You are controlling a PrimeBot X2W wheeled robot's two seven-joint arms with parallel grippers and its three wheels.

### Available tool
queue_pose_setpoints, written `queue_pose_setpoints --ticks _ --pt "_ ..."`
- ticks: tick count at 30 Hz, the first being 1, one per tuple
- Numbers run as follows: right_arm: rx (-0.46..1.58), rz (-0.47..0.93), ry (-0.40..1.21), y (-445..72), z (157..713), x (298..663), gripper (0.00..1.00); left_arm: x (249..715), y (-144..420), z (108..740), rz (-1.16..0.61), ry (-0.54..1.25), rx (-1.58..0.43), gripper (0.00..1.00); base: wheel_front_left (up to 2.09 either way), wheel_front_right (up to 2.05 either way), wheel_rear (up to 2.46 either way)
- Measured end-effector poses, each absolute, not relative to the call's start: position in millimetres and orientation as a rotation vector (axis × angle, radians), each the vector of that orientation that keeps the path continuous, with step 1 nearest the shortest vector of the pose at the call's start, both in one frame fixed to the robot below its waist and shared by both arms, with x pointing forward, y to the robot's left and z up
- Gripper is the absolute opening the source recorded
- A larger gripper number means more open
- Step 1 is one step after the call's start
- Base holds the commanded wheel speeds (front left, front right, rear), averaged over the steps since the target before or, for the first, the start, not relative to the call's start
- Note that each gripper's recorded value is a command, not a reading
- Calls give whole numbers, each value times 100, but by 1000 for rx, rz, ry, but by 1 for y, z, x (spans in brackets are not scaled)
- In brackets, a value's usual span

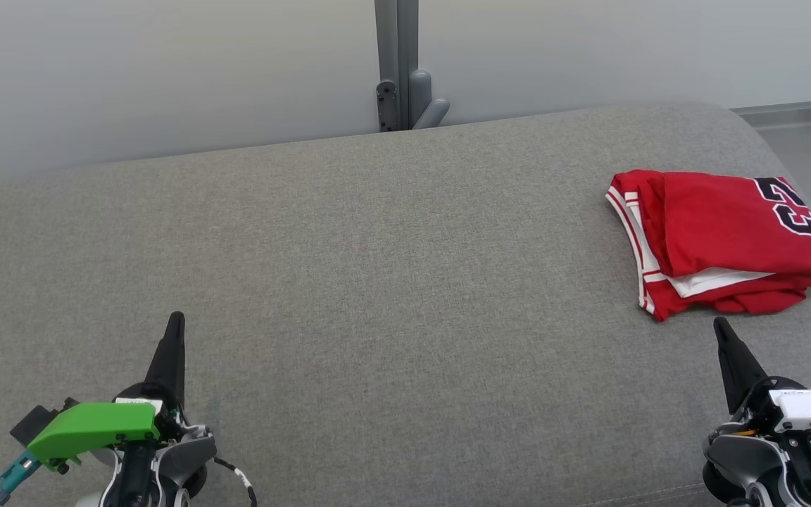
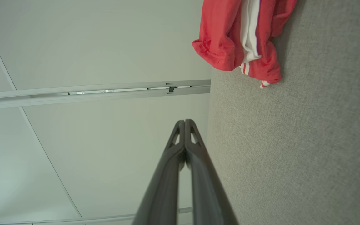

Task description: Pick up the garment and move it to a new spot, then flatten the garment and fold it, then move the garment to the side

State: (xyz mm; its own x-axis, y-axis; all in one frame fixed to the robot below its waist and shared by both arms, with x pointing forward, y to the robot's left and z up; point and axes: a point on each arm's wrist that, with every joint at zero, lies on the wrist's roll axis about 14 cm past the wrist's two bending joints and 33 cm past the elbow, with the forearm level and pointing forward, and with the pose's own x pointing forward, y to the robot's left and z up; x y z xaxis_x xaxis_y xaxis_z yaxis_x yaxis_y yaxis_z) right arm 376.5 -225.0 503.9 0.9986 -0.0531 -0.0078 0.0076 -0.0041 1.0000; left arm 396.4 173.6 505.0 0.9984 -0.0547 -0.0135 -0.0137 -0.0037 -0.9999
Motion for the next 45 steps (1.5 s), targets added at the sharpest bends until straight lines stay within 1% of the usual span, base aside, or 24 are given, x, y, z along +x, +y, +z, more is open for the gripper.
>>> queue_pose_setpoints --ticks 45 --pt "1577 -49 -37 -225 504 376 0 396 174 505 -33 53 -1574 0 0 0 0"
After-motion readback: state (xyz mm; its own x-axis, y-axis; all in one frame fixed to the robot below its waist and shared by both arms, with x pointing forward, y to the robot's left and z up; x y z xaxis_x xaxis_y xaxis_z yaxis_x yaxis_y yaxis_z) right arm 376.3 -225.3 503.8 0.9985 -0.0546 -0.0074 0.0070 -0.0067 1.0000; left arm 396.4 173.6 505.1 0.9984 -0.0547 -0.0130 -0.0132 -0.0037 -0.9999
